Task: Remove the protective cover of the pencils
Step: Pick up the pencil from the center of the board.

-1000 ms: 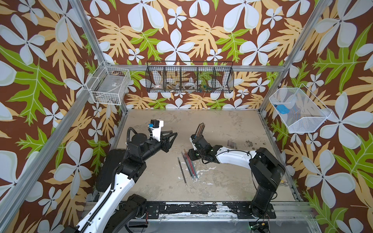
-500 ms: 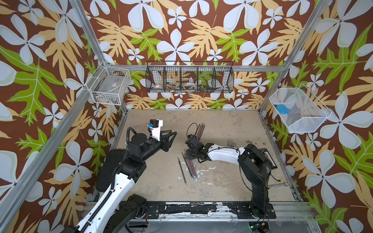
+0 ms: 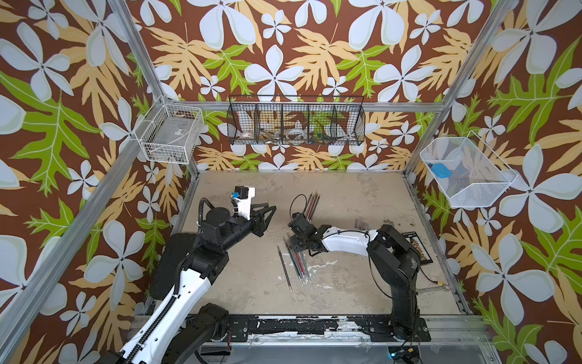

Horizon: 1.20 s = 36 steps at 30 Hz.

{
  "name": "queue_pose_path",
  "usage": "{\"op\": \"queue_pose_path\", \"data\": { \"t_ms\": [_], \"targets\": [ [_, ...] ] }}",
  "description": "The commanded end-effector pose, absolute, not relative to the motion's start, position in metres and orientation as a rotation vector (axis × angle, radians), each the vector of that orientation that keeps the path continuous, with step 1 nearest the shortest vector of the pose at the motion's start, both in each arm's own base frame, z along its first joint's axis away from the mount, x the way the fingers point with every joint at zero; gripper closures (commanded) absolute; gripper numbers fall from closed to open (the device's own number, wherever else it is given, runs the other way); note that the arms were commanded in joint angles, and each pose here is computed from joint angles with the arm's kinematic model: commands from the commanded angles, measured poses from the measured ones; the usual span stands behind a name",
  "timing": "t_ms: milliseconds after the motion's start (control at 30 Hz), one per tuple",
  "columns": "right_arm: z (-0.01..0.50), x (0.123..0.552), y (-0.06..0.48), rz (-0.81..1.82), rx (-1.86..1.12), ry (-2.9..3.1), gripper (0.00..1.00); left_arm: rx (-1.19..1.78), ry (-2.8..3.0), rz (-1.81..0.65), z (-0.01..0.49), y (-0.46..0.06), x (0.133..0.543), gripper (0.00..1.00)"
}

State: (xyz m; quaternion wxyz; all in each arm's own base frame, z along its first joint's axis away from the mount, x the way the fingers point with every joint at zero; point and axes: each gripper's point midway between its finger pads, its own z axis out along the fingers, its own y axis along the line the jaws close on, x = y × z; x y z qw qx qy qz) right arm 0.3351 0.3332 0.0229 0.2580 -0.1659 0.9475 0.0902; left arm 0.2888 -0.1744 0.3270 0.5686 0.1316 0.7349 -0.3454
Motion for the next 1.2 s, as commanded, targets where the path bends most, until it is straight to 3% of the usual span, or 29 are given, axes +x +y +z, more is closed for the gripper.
{"op": "queue_pose_path", "data": {
  "t_ms": [0,167,333,433,567,833,967,1167],
  "targets": [
    [0.021,0.335,0.329,0.217,-0.431,2.575,0.77,0.316,1.700,-0.819,0.334,-0.175,0.289,0.63],
    [0.015,0.332,0.309,0.119,-0.410,2.585,0.83,0.320,1.701,-0.820,0.334,-0.176,0.289,0.62],
    [0.019,0.325,0.275,0.157,-0.319,2.591,1.00,0.332,1.729,-0.837,0.325,-0.180,0.292,0.63],
    [0.033,0.323,0.249,0.336,-0.209,2.582,1.00,0.382,1.748,-0.868,0.318,-0.189,0.290,0.68],
    [0.076,0.321,0.207,0.548,-0.087,2.455,1.00,0.394,1.760,-0.891,0.311,-0.195,0.289,0.65],
    [0.171,0.298,0.125,0.482,0.056,2.116,1.00,0.634,1.900,-0.966,0.269,-0.279,0.264,0.60],
    [0.203,0.280,0.099,0.469,0.134,1.970,1.00,0.760,1.892,-1.023,0.283,-0.330,0.248,0.58],
    [0.215,0.268,0.084,0.427,0.160,1.953,1.00,0.832,1.837,-1.124,0.313,-0.378,0.257,0.59]
  ]
}}
